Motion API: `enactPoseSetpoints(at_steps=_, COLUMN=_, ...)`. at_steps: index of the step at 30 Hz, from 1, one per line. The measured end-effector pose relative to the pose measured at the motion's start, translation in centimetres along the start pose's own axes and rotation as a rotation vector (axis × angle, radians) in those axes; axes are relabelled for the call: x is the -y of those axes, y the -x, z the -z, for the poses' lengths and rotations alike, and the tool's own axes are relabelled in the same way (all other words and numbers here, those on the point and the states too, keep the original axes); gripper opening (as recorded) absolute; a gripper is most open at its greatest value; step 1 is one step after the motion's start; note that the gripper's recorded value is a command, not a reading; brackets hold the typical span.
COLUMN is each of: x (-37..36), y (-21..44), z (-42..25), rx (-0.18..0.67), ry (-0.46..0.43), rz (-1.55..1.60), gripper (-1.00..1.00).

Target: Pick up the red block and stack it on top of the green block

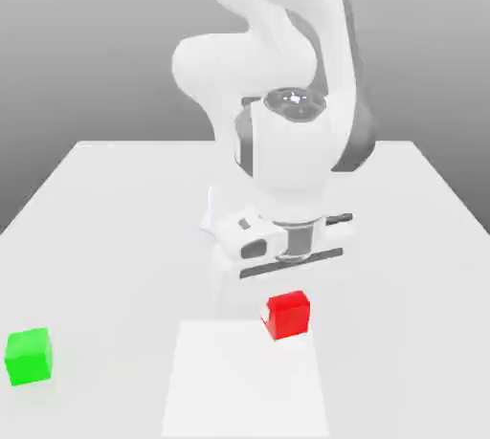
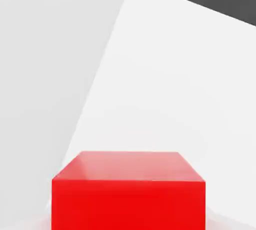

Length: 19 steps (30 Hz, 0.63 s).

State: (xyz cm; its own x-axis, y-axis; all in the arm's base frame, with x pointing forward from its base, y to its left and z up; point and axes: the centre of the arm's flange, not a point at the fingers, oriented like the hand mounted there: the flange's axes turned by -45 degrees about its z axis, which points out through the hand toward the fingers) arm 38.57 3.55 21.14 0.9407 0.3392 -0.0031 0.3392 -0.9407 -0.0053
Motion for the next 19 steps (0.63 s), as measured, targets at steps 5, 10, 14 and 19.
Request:
enactPoseSetpoints(at_steps=5, x=-15.0, y=3.2, z=1.2, rx=0.0, ry=-0.008, rz=-0.278, gripper=-1.0)
enactPoseSetpoints(at_steps=10, x=-28.2, y=9.6, z=3.0, rx=-0.004, ry=-0.002, rz=-0.47, gripper=-1.0)
enactPoseSetpoints(at_steps=14, x=-31.2, y=11.3, z=-0.5, rx=-0.005, ry=0.004, rz=-0.504, gripper=-1.0)
enactPoseSetpoints(at_steps=19, x=-31.3, y=11.5, z=-2.6, rx=-0.004, ry=0.003, rz=-0.507, gripper=1.0)
